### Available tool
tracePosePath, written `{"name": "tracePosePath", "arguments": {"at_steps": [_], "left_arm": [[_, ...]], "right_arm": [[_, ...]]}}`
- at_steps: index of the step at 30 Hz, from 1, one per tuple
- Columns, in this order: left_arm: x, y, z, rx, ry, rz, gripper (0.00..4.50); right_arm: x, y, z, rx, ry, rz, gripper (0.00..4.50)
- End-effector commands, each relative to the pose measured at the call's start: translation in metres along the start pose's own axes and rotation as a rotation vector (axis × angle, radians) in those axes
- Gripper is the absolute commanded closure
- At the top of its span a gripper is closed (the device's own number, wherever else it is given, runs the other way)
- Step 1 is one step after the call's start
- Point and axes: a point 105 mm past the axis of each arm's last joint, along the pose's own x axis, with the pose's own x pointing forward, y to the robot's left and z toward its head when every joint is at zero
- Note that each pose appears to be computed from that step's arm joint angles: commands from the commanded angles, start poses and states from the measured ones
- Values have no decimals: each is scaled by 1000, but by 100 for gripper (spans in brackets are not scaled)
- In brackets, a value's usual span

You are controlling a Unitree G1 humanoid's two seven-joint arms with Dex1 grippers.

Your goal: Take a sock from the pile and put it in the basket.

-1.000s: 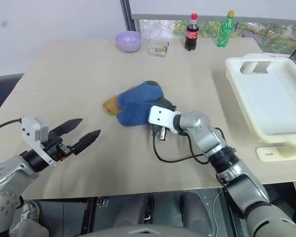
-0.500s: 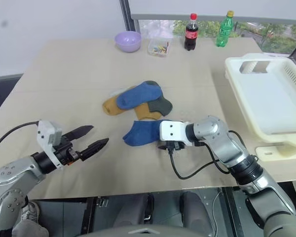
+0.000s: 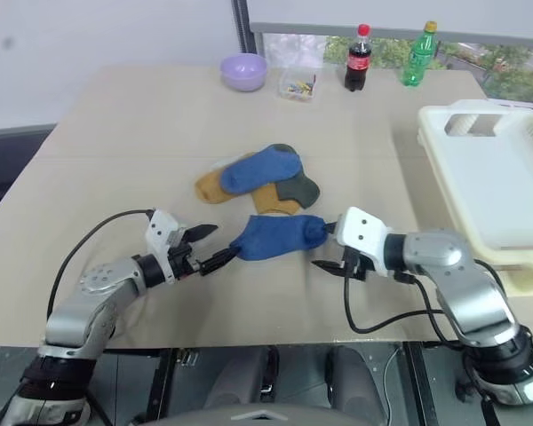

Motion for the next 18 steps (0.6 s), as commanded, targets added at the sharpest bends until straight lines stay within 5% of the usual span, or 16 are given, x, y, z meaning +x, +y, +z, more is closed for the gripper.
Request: {"name": "tracePosePath", "arguments": {"at_steps": [1, 9, 14, 18], "left_arm": [[12, -7, -12, -27, 27, -62, 80], [3, -6, -3, -46, -26, -101, 447], [-53, 11, 29, -9, -114, -120, 449], [-113, 32, 63, 56, -61, -107, 449]], "right_arm": [[-14, -4, 11, -13, -48, -99, 123], [-13, -7, 11, 25, -99, -166, 123], [-5, -6, 11, 57, -139, -129, 123], [1, -11, 9, 59, -153, -122, 123]]}}
